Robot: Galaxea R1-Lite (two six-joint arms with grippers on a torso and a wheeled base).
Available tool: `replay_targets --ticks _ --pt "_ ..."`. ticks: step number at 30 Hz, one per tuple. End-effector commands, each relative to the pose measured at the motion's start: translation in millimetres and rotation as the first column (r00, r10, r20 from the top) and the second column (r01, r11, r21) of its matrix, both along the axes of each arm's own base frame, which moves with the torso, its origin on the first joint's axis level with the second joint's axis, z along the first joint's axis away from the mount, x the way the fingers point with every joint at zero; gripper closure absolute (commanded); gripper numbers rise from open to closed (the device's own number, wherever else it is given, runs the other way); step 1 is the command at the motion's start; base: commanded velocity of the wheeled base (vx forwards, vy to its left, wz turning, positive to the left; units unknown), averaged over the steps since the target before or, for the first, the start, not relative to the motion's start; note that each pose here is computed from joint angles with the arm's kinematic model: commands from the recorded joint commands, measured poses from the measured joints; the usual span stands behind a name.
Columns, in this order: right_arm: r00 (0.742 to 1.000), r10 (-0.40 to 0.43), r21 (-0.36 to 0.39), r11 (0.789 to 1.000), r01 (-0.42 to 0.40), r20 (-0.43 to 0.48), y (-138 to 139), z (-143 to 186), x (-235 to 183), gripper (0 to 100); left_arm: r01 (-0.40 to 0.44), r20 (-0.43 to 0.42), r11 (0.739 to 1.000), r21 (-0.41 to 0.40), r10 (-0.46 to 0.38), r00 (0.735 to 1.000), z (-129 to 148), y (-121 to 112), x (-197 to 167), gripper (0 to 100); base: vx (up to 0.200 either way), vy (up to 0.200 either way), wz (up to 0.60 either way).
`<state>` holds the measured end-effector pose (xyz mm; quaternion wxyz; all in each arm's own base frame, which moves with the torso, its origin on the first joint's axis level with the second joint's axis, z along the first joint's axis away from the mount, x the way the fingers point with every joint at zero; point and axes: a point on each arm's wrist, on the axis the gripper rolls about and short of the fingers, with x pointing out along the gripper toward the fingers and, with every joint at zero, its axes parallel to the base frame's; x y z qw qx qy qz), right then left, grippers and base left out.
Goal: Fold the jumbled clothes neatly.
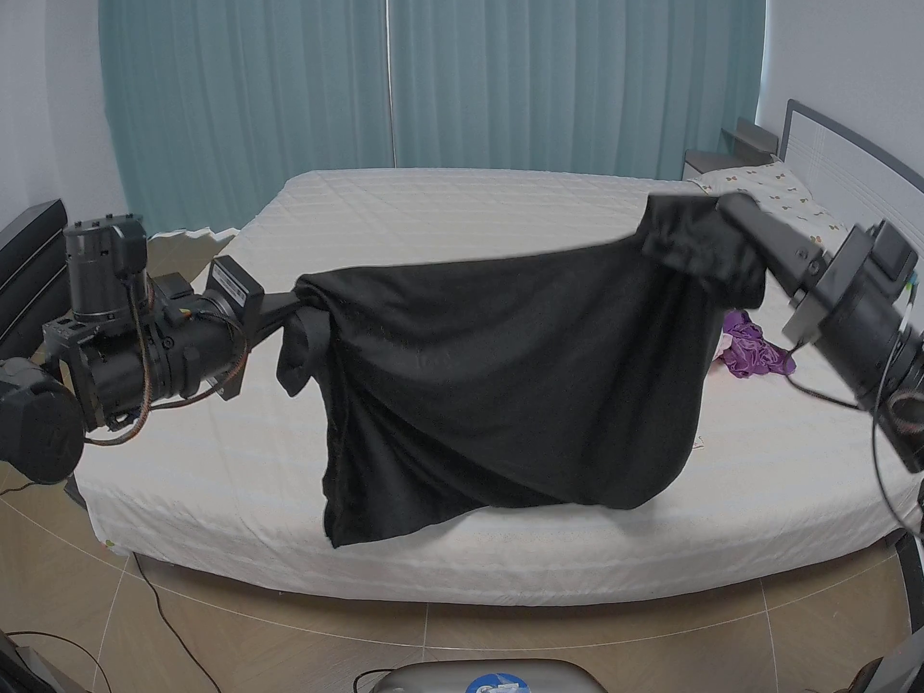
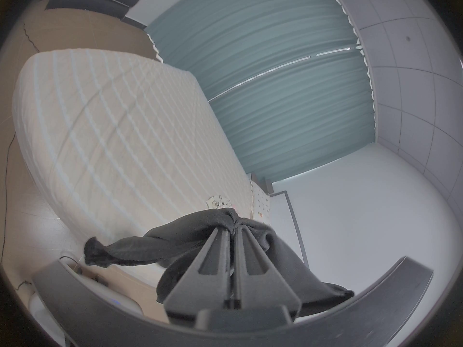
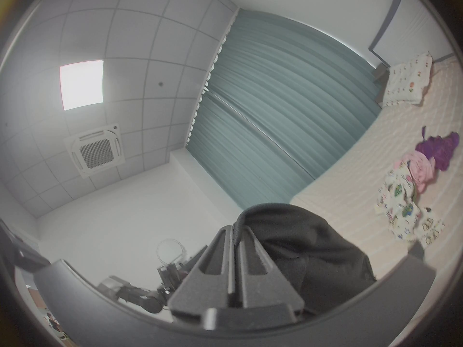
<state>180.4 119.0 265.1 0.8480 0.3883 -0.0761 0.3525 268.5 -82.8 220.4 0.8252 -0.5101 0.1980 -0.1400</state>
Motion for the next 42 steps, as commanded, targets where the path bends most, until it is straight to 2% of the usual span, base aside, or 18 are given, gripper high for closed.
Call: replay_targets --ticks 1,2,5,6,7,13,20,23,29,35,42 --pt "0.997 -0.041 0.039 0.999 0.038 0.068 -4 35 27 100 -0.045 0.04 0.999 -0.012 0.046 0.998 27 14 -6 100 0.0 0.0 0.0" --pt "0.997 -0.042 0.04 0.998 0.039 0.068 -3 35 29 100 -0.045 0.038 0.999 -0.012 0.046 0.998 27 14 -6 100 0.0 0.0 0.0" --pt "0.998 -0.062 0.006 0.998 0.062 0.009 15 19 75 100 -0.067 0.022 0.998 -0.01 0.068 0.997 31 18 3 100 0.0 0.0 0.0" --pt "0.998 -0.062 0.006 0.998 0.062 0.009 15 19 75 100 -0.067 0.022 0.998 -0.01 0.068 0.997 31 18 3 100 0.0 0.0 0.0" --pt "0.995 -0.095 -0.023 0.995 0.095 -0.025 19 2 105 100 -0.068 0.005 0.998 -0.005 0.068 0.998 25 16 12 100 0.0 0.0 0.0" --pt "0.989 -0.115 -0.064 0.992 0.11 -0.088 40 -35 161 100 -0.08 -0.054 0.997 0.012 0.08 0.995 6 14 41 100 0.067 0.0 0.0" --pt "0.985 -0.122 -0.105 0.988 0.109 -0.125 51 -64 183 100 -0.091 -0.089 0.996 0.022 0.093 0.992 -9 12 71 100 0.2 0.0 0.0" --pt "0.985 -0.129 -0.111 0.987 0.116 -0.113 52 -67 188 100 -0.094 -0.102 0.995 0.027 0.096 0.99 -14 12 76 100 0.2 0.0 0.0" --pt "0.986 -0.147 -0.155 0.979 0.133 -0.084 59 -79 203 100 -0.125 -0.164 0.991 0.044 0.131 0.978 -40 20 98 100 0.2 0.0 0.0" --pt "0.982 -0.146 -0.187 0.975 0.123 -0.118 68 -100 209 100 -0.154 -0.214 0.986 0.06 0.164 0.963 -62 30 112 100 0.2 0.0 0.0" --pt "0.963 -0.212 -0.214 0.961 0.175 -0.164 75 -139 230 100 -0.137 -0.289 0.986 0.094 0.158 0.944 -104 27 138 100 0.171 0.0 0.0"
